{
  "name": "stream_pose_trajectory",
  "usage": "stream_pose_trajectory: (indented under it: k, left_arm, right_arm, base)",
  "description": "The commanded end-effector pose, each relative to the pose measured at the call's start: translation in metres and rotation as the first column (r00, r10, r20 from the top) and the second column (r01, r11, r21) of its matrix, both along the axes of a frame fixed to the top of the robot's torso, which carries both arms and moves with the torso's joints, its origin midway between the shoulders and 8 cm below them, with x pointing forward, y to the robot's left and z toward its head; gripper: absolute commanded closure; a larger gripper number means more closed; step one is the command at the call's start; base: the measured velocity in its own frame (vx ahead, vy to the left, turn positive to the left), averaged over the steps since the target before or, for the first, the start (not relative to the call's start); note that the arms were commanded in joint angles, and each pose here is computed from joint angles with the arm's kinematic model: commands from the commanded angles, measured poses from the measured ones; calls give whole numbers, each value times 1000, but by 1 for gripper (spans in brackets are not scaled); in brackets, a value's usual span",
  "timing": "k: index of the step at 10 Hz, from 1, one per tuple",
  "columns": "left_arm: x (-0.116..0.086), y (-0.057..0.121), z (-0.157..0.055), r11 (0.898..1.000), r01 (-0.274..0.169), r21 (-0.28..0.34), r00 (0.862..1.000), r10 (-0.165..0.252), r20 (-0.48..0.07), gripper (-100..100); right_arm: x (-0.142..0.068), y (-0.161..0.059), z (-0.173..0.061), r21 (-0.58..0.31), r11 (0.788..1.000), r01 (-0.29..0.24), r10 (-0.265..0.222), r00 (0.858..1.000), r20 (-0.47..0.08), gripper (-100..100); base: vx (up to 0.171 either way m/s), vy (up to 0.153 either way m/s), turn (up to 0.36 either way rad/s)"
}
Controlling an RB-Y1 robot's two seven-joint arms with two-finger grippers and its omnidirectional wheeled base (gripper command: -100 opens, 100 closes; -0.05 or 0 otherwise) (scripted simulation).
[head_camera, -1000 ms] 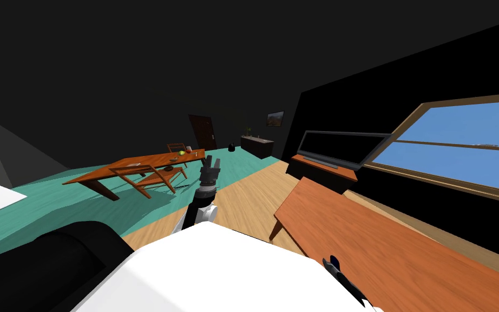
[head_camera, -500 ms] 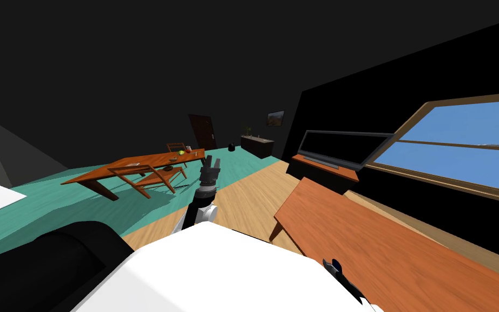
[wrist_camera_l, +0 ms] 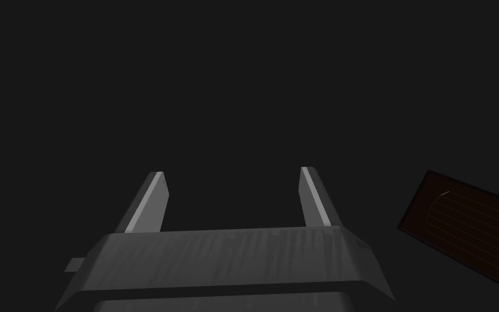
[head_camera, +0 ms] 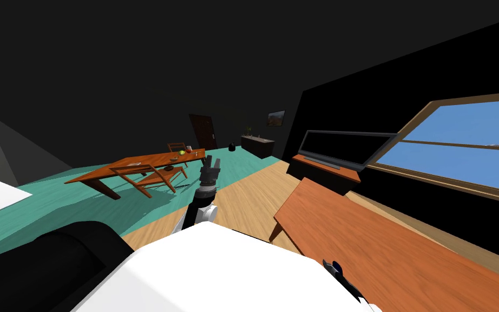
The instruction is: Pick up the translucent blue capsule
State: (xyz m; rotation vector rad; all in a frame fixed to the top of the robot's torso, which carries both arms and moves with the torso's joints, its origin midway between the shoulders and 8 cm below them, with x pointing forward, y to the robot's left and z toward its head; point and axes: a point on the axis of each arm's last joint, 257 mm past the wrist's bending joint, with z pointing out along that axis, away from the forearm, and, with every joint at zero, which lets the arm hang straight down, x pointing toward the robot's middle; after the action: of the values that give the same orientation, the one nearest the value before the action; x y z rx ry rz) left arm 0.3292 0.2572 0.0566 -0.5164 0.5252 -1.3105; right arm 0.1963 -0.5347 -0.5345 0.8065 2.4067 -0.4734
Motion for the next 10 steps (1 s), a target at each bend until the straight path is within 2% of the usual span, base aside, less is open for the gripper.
stream_pose_trajectory:
  k: [1,5,6,7,10]
  left_arm:
    - [0,0,0,1000,0,0,1000,0,0,0]
    - [0,0,0,1000,0,0,1000,0,0,0]
    - [0,0,0,1000,0,0,1000,0,0,0]
    - [0,0,0,1000,0,0,1000,0,0,0]
    - [0,0,0,1000,0,0,1000,0,0,0]
  right_arm:
    - [0,0,0,0,1000,0,0,1000,0,100]
    - [0,0,0,0,1000,-1,1,1000,0,100]
    - [0,0,0,0,1000,-1,1,1000,0,0]
    - [0,2,4,0,1000,-2,2,1000,-1,100]
    - [0,6,12,0,1000,-8,8,1000,-3,100]
  base:
    - [0,0,0]
    - [0,0,0]
    - [0,0,0]
    - [-5,9,-26]
    - [-10,17,-23]
